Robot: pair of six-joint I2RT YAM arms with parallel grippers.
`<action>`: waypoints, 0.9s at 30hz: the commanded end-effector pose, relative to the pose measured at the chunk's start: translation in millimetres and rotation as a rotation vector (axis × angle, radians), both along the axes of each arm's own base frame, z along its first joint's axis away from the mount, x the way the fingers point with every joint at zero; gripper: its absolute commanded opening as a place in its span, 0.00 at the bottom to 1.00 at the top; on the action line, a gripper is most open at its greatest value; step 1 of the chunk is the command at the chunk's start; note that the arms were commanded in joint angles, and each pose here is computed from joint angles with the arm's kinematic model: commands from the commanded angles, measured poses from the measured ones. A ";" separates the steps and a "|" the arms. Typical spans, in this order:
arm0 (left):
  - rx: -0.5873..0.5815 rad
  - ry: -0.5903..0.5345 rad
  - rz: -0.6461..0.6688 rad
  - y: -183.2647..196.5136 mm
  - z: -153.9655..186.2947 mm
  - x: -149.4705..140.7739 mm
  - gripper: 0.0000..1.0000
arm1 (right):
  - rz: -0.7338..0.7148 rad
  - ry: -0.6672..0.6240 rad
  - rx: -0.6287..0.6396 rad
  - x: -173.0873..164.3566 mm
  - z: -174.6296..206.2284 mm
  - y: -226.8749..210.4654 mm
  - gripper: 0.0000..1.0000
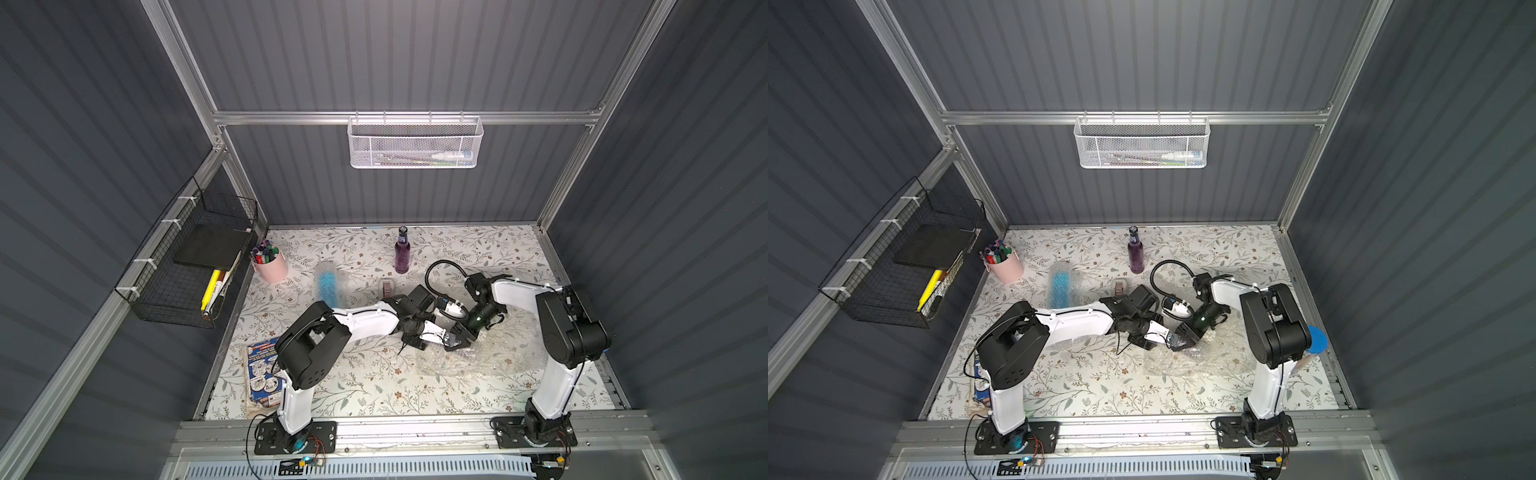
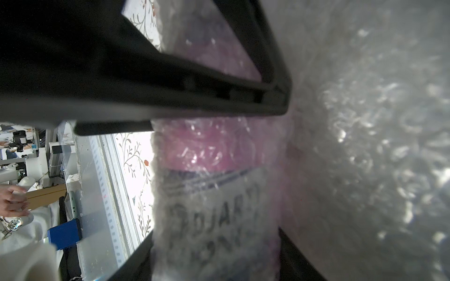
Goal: Wrap wine bottles in bubble wrap
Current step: Wrap the wine bottle in bubble wrap.
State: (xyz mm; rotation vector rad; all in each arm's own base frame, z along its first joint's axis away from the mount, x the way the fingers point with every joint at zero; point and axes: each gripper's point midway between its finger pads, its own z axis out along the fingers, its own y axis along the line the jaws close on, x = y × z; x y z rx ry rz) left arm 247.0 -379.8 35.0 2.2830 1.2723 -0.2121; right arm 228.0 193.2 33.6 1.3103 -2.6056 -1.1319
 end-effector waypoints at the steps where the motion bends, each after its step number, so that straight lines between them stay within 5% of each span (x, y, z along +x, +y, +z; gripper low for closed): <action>1: 0.028 0.113 0.056 1.4 -14.0 -11.3 0.62 | 0.021 -0.002 0.047 -7.1 11.1 8.9 0.65; 16: 0.096 0.272 0.226 23.2 -20.5 4.6 0.56 | -0.036 -0.243 -0.063 -14.2 55.0 -18.6 0.83; 20: 0.090 0.351 0.249 20.1 -13.7 7.9 0.56 | -0.084 -0.423 -0.147 -15.9 63.6 -41.5 0.82; 27: 0.141 0.591 0.320 18.9 -8.0 0.8 0.56 | 0.015 -0.878 -0.110 -40.9 66.6 -50.4 0.87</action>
